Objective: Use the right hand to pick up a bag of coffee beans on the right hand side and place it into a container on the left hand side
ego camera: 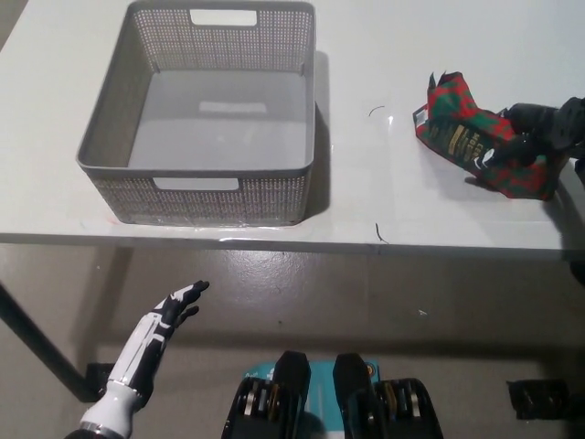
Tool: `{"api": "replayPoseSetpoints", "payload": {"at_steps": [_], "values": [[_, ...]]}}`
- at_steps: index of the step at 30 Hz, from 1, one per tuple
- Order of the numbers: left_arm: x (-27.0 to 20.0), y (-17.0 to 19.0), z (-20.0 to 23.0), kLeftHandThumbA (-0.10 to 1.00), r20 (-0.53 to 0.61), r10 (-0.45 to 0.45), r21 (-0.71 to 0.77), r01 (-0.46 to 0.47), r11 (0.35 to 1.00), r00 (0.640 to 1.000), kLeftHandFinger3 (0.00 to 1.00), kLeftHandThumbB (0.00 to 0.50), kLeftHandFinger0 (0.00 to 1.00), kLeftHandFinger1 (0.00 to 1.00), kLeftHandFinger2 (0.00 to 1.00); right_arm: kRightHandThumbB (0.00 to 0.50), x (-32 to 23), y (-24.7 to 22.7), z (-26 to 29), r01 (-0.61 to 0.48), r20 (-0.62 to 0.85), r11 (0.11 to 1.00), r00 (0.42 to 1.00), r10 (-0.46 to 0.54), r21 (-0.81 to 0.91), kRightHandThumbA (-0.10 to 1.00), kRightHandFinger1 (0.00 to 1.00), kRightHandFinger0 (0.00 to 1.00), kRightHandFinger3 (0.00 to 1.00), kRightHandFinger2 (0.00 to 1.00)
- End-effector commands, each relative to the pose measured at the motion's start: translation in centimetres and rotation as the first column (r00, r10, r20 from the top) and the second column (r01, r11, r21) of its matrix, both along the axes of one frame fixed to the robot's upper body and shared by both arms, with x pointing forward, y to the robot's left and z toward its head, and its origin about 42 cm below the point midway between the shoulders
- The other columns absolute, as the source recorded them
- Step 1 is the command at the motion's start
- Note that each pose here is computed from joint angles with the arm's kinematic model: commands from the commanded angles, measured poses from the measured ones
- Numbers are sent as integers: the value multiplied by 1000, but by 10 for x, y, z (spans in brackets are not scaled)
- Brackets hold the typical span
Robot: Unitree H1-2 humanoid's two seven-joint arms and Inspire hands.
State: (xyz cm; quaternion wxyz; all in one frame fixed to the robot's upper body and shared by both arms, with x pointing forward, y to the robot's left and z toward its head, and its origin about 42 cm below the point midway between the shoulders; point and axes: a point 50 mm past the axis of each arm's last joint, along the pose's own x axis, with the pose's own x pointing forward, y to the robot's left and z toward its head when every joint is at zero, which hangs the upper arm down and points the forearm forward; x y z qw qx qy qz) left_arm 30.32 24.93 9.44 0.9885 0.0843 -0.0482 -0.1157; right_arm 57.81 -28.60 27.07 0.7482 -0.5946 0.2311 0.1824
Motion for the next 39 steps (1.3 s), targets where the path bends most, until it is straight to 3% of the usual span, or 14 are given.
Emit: {"api": "replayPoseSetpoints", "payload": {"at_steps": [1, 3, 4, 5, 6, 7, 8, 10, 12, 13, 15, 17, 22, 39], "values": [[9, 5, 15, 1000, 61, -20, 8, 19, 1000, 998, 1000, 211, 1000, 1000, 1000, 488, -5, 2, -21, -4, -50, 1000, 999, 4, -13, 903, 1000, 1000, 1000, 1000], [10, 5, 16, 1000, 59, -16, 14, 15, 1000, 998, 1000, 228, 1000, 1000, 1000, 433, -4, 4, -21, 17, -2, 1000, 1000, -17, 4, 697, 1000, 1000, 1000, 1000], [10, 5, 16, 1000, 60, -16, 18, 15, 1000, 998, 1000, 230, 1000, 1000, 1000, 344, -4, 3, -21, 35, 83, 999, 996, -39, 39, 414, 1000, 1000, 1000, 1000], [9, 5, 16, 1000, 59, -17, 20, 15, 1000, 998, 1000, 231, 1000, 1000, 1000, 366, -4, 2, -22, 43, 112, 998, 992, -49, 55, 327, 892, 764, 1000, 1000], [10, 5, 16, 1000, 57, -18, 19, 17, 1000, 998, 1000, 231, 1000, 1000, 1000, 296, -3, 1, -22, 34, 208, 999, 978, -35, 8, 110, 999, 875, 909, 1000], [10, 5, 16, 1000, 58, -18, 19, 16, 1000, 998, 1000, 228, 1000, 1000, 1000, 264, -4, 0, -22, 15, 291, 1000, 957, -10, -15, -88, 773, 666, 690, 848], [10, 5, 16, 1000, 55, -16, 12, 16, 1000, 998, 1000, 235, 1000, 1000, 1000, 239, -5, -3, -22, 3, 402, 1000, 916, -15, 29, -100, 258, 184, 544, 416], [13, 4, 17, 1000, 59, -18, 14, 17, 1000, 998, 1000, 225, 1000, 1000, 1000, 161, -5, -6, -18, -3, 455, 997, 890, -33, 78, -100, 106, 1, 350, 362], [13, 4, 17, 1000, 63, -17, 18, 16, 1000, 998, 1000, 223, 1000, 1000, 1000, 140, -4, -6, -16, 6, 473, 996, 879, -49, 93, -100, 256, 0, 510, 629], [13, 5, 17, 1000, 63, -20, 14, 19, 1000, 998, 1000, 220, 1000, 1000, 1000, 132, -4, -6, -15, 11, 489, 996, 871, -56, 94, -100, 466, 36, 784, 894], [13, 5, 16, 1000, 65, -21, 11, 20, 1000, 998, 1000, 221, 1000, 1000, 1000, 158, -4, -7, -12, 9, 522, 994, 850, -65, 110, -100, 619, 135, 996, 1000], [13, 5, 17, 1000, 66, -21, 12, 20, 1000, 998, 1000, 218, 1000, 1000, 1000, 178, -4, -9, -10, 5, 550, 994, 832, -64, 109, -100, 676, 247, 962, 966], [12, 6, 18, 1000, 64, -15, 11, 14, 1000, 998, 1000, 207, 1000, 1000, 1000, 193, -3, -12, -3, 18, 584, 993, 808, -85, 120, -100, 594, 47, 1000, 1000], [8, 7, 12, 1000, 47, -7, 11, 6, 1000, 999, 1000, 214, 1000, 1000, 1000, 147, 18, 15, 142, -138, 836, 968, 539, -103, 208, -100, 491, 1, 1000, 919]]}}
